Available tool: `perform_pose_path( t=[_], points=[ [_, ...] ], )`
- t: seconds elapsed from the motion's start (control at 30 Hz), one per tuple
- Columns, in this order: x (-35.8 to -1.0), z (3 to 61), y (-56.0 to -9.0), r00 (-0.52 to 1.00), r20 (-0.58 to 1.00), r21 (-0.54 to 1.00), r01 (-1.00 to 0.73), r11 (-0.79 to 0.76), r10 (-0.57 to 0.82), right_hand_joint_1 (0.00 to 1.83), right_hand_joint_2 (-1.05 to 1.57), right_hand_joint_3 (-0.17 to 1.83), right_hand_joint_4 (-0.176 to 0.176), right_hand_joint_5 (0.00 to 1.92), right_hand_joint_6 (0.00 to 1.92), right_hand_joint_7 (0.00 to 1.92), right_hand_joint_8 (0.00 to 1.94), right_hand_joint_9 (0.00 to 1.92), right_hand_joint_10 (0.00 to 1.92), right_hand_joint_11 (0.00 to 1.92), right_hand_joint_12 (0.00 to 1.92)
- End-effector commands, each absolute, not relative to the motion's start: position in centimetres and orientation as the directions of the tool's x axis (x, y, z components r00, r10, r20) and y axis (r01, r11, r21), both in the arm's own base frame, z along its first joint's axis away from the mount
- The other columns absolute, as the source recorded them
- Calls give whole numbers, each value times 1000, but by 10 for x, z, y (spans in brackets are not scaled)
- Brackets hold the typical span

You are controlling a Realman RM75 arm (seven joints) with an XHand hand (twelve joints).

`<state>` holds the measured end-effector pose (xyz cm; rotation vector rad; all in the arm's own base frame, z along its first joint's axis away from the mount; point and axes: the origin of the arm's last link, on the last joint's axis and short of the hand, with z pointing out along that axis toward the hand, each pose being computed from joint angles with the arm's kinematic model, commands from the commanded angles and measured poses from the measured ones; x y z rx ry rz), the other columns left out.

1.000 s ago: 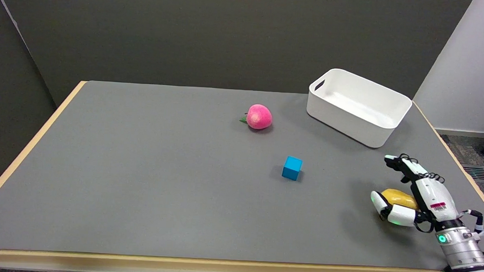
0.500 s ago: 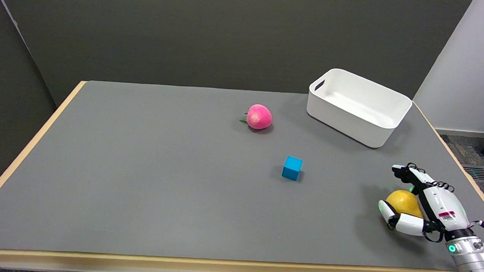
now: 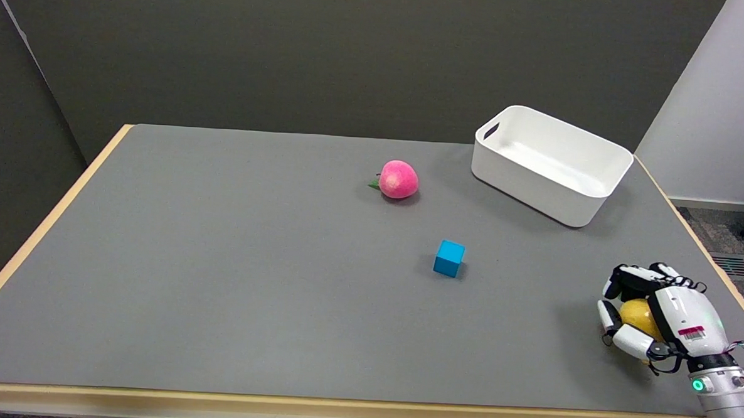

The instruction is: Pick up the pear.

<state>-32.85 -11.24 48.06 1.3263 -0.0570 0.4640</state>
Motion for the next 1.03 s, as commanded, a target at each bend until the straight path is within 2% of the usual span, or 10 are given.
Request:
perform_pose_path(
  t=[0.03, 0.3, 0.5, 0.73, 1.03],
  points=[
    [-325, 471, -118, 899, 243, 945, -304, 119, 363, 1018, 924, 609, 5, 807, 1412, 1071, 1941, 1062, 1921, 613, 1921],
    [-314, 471, -131, 877, 256, 948, -310, 72, 406, 1021, 886, 647, 36, 838, 1382, 1131, 1941, 1185, 1921, 843, 1921],
    [-293, 472, -156, 842, 275, 953, -304, -12, 465, 1021, 874, 662, 47, 847, 1374, 1156, 1941, 1214, 1921, 898, 1921],
    [-261, 477, -198, 809, 292, 955, -279, -104, 509, 1024, 852, 693, 54, 860, 1368, 1194, 1941, 1268, 1921, 1044, 1921],
    [-207, 483, -267, 771, 266, 964, -213, -159, 578, 1031, 839, 709, 46, 868, 1363, 1196, 1941, 1284, 1921, 1069, 1921]
  ],
)
